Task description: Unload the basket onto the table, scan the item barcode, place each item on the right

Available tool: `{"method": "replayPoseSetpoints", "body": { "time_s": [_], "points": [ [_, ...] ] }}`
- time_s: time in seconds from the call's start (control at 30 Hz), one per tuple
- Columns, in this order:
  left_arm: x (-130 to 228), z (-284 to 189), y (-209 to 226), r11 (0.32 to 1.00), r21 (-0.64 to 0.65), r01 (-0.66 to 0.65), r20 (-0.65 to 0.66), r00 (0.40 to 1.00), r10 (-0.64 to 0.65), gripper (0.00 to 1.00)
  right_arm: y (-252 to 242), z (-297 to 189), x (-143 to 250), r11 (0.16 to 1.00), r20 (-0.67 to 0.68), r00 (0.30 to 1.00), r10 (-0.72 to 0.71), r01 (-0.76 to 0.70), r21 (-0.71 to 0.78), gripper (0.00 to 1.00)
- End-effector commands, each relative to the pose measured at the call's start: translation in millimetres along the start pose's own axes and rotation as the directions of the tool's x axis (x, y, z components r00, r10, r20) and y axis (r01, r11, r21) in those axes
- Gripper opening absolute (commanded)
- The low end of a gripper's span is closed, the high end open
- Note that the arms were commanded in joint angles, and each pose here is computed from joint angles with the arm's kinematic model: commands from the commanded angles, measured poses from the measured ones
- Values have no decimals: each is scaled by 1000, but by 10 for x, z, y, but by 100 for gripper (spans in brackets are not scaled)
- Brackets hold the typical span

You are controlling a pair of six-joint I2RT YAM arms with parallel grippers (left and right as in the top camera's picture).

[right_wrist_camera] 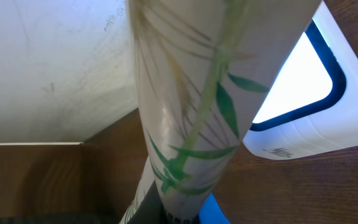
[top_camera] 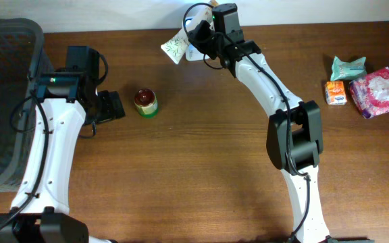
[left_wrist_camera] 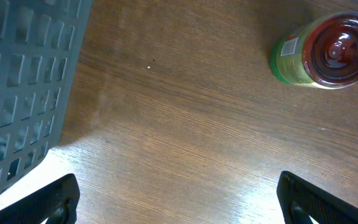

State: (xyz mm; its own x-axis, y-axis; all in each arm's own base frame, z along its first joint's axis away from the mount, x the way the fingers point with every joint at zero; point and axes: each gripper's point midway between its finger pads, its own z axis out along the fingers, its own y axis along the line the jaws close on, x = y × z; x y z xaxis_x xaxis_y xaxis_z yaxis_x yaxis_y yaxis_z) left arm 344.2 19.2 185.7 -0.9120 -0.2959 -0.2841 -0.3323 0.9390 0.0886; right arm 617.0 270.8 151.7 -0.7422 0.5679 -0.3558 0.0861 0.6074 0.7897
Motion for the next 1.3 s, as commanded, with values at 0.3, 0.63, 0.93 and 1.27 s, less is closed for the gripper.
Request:
{"method": "replayPoseSetpoints", "body": {
  "time_s": [0.3, 0.63, 0.93, 1.27],
  "points": [
    [-7, -37, 49, 1000, -8, 11, 14, 1000, -11, 99, 116, -16, -61, 999, 23, 999, -36, 37, -27, 4],
    [-7, -38, 49, 1000, -8, 12, 14, 1000, -11, 99, 376, -521, -660, 973, 55, 982, -183, 189, -131, 4],
    [-7, -37, 49, 1000, -8, 11, 14, 1000, -11, 99, -715, -1856, -1463, 912, 96, 975, -201, 151, 381, 4],
    [-7, -37, 49, 1000, -8, 11, 14, 1000, -11, 99, -2739, -3448, -1700, 509, -36, 996, -78, 71, 858, 4]
  ]
}}
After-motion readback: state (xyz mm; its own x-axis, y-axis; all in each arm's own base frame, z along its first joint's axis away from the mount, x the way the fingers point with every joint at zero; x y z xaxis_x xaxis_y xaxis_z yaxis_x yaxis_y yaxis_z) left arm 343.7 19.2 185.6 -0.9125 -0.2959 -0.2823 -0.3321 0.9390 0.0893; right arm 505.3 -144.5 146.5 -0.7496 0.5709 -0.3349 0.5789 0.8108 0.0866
